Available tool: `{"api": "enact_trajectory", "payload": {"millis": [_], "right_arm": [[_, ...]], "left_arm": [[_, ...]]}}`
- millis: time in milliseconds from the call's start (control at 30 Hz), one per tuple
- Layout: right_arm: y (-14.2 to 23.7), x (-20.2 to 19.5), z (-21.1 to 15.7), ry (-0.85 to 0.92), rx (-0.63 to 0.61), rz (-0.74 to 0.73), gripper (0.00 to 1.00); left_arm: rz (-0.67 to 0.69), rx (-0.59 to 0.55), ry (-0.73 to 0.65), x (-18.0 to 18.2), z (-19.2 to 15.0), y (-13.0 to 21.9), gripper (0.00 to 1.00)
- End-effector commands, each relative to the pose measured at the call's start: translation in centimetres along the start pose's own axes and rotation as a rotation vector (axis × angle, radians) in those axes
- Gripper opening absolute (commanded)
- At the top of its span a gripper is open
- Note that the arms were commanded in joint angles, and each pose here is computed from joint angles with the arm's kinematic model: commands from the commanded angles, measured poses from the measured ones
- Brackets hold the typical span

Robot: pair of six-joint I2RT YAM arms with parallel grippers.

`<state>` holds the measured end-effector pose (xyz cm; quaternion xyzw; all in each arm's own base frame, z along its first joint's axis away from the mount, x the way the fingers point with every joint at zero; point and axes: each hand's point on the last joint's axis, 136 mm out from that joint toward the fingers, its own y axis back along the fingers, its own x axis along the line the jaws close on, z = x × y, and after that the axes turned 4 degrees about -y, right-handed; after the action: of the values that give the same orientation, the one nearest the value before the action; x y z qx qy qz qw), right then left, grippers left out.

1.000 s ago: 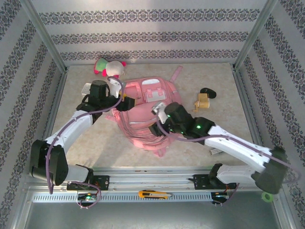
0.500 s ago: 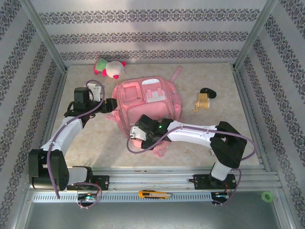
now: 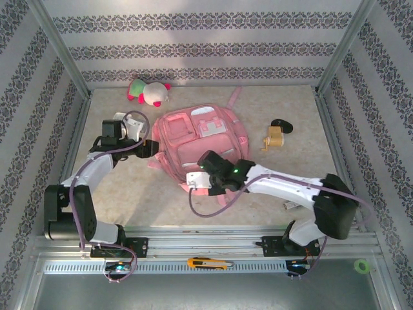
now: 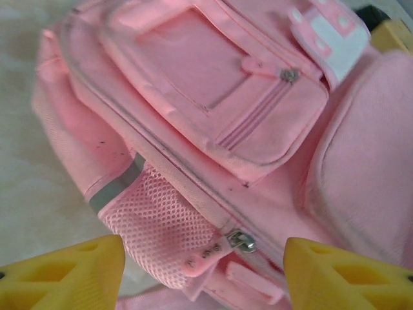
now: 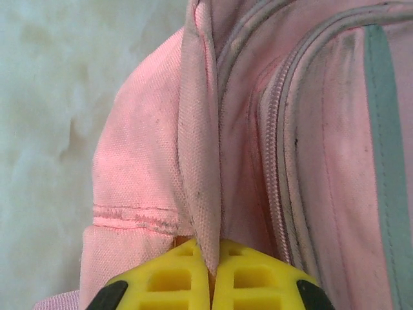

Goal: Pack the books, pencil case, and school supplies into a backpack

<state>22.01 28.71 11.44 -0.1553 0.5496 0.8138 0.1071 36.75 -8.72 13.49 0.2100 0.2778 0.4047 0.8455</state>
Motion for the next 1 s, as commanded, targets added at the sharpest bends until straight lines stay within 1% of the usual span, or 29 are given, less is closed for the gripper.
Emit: {"api": "enact_trajectory", "payload": {"millis": [0,200,267,367,433,533,633,733,767,900,967], "right_arm": [[1.9,-0.5,-1.7,0.088,0.005,0.033,0.00],[3.8,-2.3,-3.0,0.056,-0.019,0.016,0.00],[4.2,-2.5,-3.2,0.052,-0.024,0.012,0.00],[4.3,-2.3,-3.6,0.044,-0.027,0.025,0.00],[4.3,-2.2,-3.6,0.035,-0.028,0.036,0.00],[4.0,-1.8,-3.6,0.032,-0.028,0.060,0.00],[3.9,-1.6,-3.8,0.029,-0.021,0.069,0.00],[3.9,-1.6,-3.9,0.018,-0.020,0.069,0.00],[3.8,-1.6,-4.0,0.017,-0.018,0.070,0.00],[3.6,-1.7,-4.3,0.003,-0.009,0.067,0.00],[3.6,-1.9,-4.4,-0.004,-0.008,0.062,0.00]], "left_arm": [[-0.136,-0.034,-0.057,-1.6,0.1,-0.5,0.67],[-0.222,-0.065,0.172,-2.3,0.6,-2.1,0.68],[-0.216,-0.070,0.251,-2.3,0.3,-2.6,0.68],[-0.207,-0.037,0.341,-2.6,-1.2,-3.6,0.68],[-0.203,-0.005,0.376,-3.1,-2.3,-4.4,0.68],[-0.216,0.039,0.385,-4.3,-3.6,-5.6,0.69],[-0.204,0.058,0.400,-4.3,-4.2,-6.4,0.68],[-0.244,0.035,0.418,-4.6,-3.7,-6.7,0.64],[-0.269,0.021,0.419,-5.0,-3.3,-6.6,0.61],[-0.330,-0.033,0.409,-6.0,-2.4,-6.0,0.41],[-0.338,-0.034,0.411,-6.3,-2.4,-5.8,0.35]]}}
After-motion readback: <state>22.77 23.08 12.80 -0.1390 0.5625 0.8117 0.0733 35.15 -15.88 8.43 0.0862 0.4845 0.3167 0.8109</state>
